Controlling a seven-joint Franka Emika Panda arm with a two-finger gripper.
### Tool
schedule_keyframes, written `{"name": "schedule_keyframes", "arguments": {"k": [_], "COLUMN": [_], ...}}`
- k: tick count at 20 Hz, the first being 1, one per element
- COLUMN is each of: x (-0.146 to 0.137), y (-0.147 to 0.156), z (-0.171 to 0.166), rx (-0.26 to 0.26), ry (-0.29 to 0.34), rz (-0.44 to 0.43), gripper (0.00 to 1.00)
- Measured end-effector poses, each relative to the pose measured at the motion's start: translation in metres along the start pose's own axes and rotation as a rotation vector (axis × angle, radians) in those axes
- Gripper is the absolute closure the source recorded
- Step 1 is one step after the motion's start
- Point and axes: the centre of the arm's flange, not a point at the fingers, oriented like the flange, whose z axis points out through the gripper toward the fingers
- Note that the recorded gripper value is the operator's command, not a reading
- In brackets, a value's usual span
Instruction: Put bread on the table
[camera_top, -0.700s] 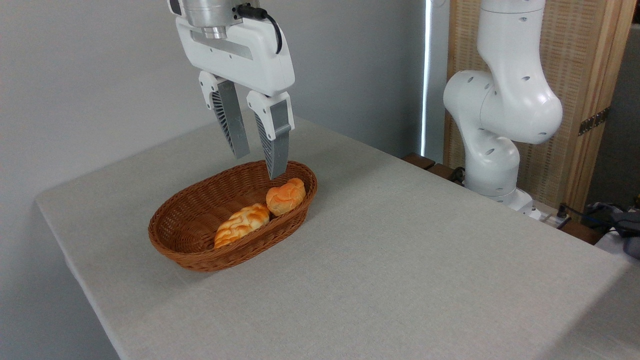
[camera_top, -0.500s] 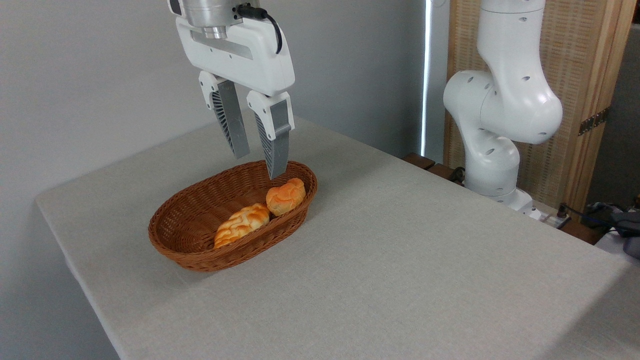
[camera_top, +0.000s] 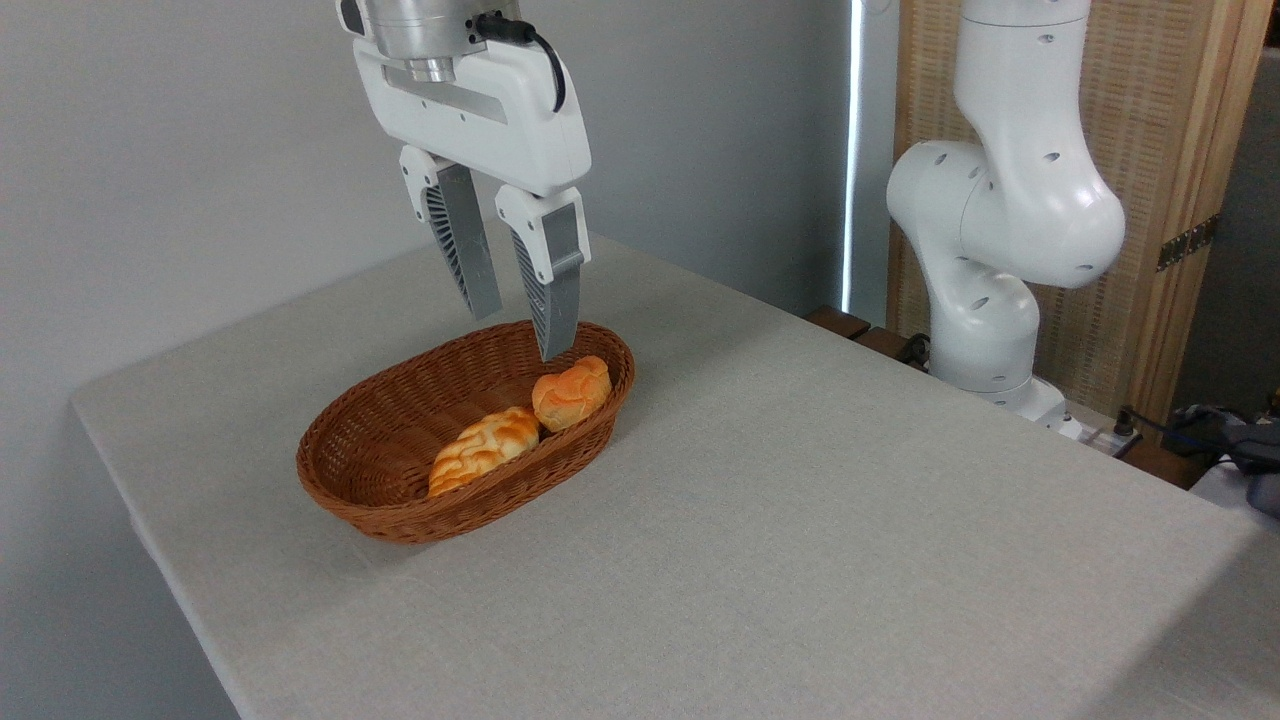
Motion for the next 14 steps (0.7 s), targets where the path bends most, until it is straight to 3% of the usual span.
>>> {"name": "schedule_keyframes", "arguments": {"k": [9, 14], "x": [0.002, 0.000], "y": [0.003, 0.036], "z": [0.011, 0.033], "rx": [-0.018, -0.040], "ry": [-0.009, 0.081], "rz": [0.005, 0.029], "gripper": [0.00, 0.00]}}
